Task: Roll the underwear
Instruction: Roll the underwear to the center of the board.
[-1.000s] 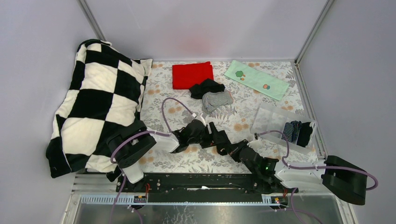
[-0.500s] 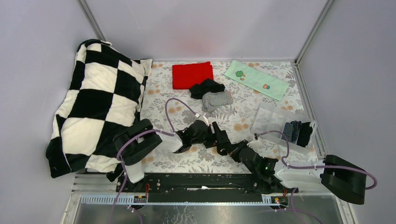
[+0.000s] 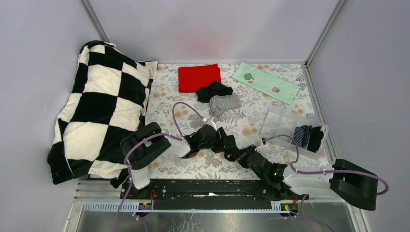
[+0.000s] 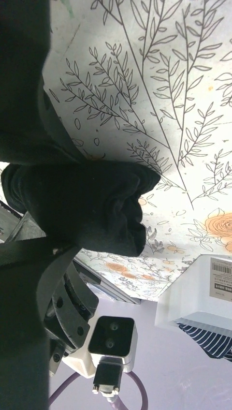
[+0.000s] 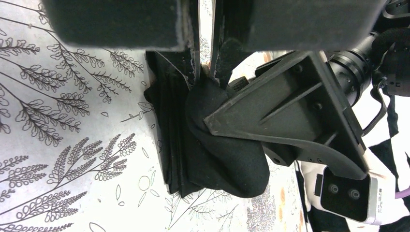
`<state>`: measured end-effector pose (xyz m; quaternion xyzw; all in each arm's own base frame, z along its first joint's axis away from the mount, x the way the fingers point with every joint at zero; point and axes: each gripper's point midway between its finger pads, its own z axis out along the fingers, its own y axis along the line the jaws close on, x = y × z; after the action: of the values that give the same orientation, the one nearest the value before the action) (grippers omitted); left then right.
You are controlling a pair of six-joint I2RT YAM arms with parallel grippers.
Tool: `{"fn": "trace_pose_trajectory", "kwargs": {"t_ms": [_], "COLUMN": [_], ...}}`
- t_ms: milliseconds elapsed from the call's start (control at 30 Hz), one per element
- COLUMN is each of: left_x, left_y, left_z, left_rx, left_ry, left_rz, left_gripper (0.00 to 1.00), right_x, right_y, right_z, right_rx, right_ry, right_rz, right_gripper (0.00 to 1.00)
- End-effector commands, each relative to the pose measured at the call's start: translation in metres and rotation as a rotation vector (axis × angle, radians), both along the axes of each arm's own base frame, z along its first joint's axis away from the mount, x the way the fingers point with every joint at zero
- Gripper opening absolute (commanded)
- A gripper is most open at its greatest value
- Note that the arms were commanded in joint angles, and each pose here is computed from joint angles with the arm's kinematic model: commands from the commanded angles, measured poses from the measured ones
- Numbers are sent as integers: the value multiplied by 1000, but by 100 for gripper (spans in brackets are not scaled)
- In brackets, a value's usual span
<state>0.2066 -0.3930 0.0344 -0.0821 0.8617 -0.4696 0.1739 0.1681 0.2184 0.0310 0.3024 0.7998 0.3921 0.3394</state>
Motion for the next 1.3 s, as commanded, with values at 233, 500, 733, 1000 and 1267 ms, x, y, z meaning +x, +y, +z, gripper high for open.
{"fn": "trace_pose_trajectory", "kwargs": {"t_ms": [233,500,733,1000,1267], "left_x": [2,3,-7,-22,-19], "left_y": [-7,1,10,19,30], "left_z": [-1,18,64,117,124], "left_rx": [5,-41,-201,-318,-266], "left_ry": [-63,-162,-327,-531,-583], "left_rz": [-31,-66,-185,-274,-258], "left_gripper": [38,19,2,0,0], "right_x": [-29,-30,-25,-10,-17], "right_y": [-36,-38,-14,-13,4], "right_z": [-42,-13,50,125,135], "right_rx": [-267,-273,-265,-183,-138], "right_ry": [53,-17,-330,-600,-630], "right_rz": [126,176,354,287,358], "right_gripper": [44,71,81,79,58]}}
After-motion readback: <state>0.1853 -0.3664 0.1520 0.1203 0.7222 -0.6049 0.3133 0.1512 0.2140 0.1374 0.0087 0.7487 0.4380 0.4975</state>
